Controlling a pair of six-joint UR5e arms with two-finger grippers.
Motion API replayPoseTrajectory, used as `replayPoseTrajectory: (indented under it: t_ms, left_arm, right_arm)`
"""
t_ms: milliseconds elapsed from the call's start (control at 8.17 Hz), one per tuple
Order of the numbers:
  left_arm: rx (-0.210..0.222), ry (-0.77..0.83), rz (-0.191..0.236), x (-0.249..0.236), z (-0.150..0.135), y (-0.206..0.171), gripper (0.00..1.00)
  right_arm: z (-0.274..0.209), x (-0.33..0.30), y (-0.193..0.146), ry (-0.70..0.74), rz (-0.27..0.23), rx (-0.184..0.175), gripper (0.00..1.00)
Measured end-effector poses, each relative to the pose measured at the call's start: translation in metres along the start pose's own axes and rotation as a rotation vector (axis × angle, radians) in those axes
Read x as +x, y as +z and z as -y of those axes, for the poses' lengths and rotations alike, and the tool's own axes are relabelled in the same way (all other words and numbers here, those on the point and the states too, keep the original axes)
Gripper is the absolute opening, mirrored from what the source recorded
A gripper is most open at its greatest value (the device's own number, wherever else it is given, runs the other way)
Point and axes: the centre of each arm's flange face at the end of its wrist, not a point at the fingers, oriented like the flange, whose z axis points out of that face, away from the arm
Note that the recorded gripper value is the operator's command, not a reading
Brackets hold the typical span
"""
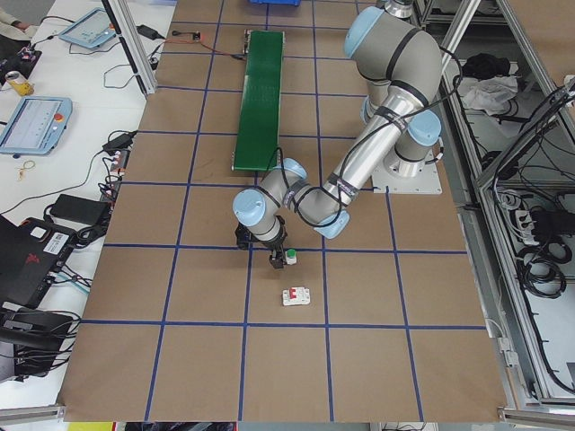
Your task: Move button from left to right
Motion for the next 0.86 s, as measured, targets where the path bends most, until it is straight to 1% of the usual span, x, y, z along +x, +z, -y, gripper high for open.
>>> replayPoseTrajectory:
  t_ms: [367,490,612,735,857]
  left_arm:
    - [0.0,-0.017,0.008,-0.001,-0.006,0.016,1.0]
    - [0.006,-0.021,0.015,0.0,-0.006,0.021,0.84]
    - [0.013,-0.023,0.021,0.001,-0.006,0.024,0.42]
    - [0.02,-0.026,0.026,0.001,-0.006,0.025,0.16]
    - [0.027,-0.029,0.03,0.001,-0.005,0.025,0.0]
  right_arm:
    - [0.0,0.0,0.0,0.0,0.0,0.0,1.0]
    - [0.0,0.0,0.0,0.0,0.0,0.0,1.0]
    - [0.0,0.0,0.0,0.0,0.0,0.0,1.0]
    - [0.0,0.0,0.0,0.0,0.0,0.0,1.0]
    - [0.0,0.0,0.0,0.0,0.0,0.0,1.0]
